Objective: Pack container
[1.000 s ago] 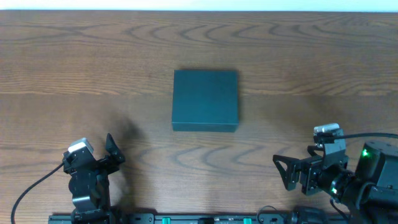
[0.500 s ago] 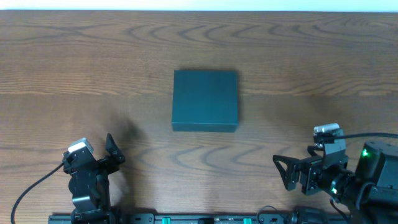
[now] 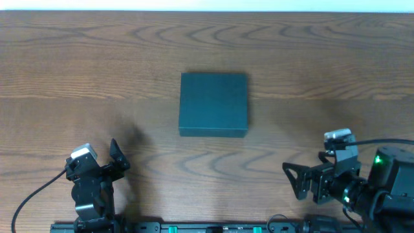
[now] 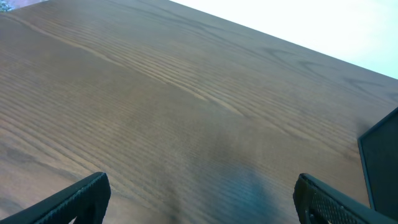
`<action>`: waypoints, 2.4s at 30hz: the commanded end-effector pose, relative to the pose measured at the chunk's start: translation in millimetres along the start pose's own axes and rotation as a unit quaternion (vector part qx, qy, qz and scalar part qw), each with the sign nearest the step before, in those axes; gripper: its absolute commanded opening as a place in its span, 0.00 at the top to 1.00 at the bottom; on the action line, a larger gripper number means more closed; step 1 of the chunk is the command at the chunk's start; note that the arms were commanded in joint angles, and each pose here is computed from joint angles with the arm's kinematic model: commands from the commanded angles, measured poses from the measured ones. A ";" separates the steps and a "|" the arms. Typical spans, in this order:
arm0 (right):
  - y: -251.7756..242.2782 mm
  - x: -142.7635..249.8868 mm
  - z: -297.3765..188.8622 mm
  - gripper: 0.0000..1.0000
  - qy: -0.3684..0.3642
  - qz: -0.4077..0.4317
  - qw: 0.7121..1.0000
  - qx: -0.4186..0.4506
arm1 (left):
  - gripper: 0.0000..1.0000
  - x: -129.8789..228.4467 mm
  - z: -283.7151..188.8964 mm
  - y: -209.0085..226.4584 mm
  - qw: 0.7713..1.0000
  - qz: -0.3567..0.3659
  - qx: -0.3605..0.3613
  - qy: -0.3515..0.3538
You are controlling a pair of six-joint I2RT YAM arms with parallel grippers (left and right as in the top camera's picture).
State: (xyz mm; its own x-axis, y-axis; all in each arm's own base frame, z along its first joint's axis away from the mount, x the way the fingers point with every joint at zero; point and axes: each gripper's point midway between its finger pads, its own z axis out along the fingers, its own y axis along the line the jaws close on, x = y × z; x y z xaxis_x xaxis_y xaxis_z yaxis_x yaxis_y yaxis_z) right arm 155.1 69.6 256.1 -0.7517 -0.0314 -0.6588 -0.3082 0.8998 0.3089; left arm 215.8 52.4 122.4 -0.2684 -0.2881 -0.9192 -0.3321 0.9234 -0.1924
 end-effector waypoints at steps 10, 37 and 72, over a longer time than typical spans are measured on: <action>-14.4 -5.5 19.6 0.01 -0.122 -0.216 0.967 0.061 | 0.05 7.3 3.0 2.1 1.000 -0.003 -0.003 0.005; -67.3 91.2 130.7 0.01 -0.119 -0.195 0.971 0.066 | 0.04 7.3 3.0 2.1 1.000 -0.003 -0.003 0.005; -67.4 91.3 130.7 0.01 -0.118 -0.195 0.971 0.066 | 0.05 7.3 3.0 2.1 1.000 -0.003 -0.003 0.005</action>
State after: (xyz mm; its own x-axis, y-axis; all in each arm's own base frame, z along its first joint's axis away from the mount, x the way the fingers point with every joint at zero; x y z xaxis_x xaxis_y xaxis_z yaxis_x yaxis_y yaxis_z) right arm 183.9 61.8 85.7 -0.4360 -0.2966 -0.8497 -0.4505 0.8893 -0.0792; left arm 216.2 51.8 123.2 -0.2646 -0.2877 -0.9204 -0.3282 0.9244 -0.1945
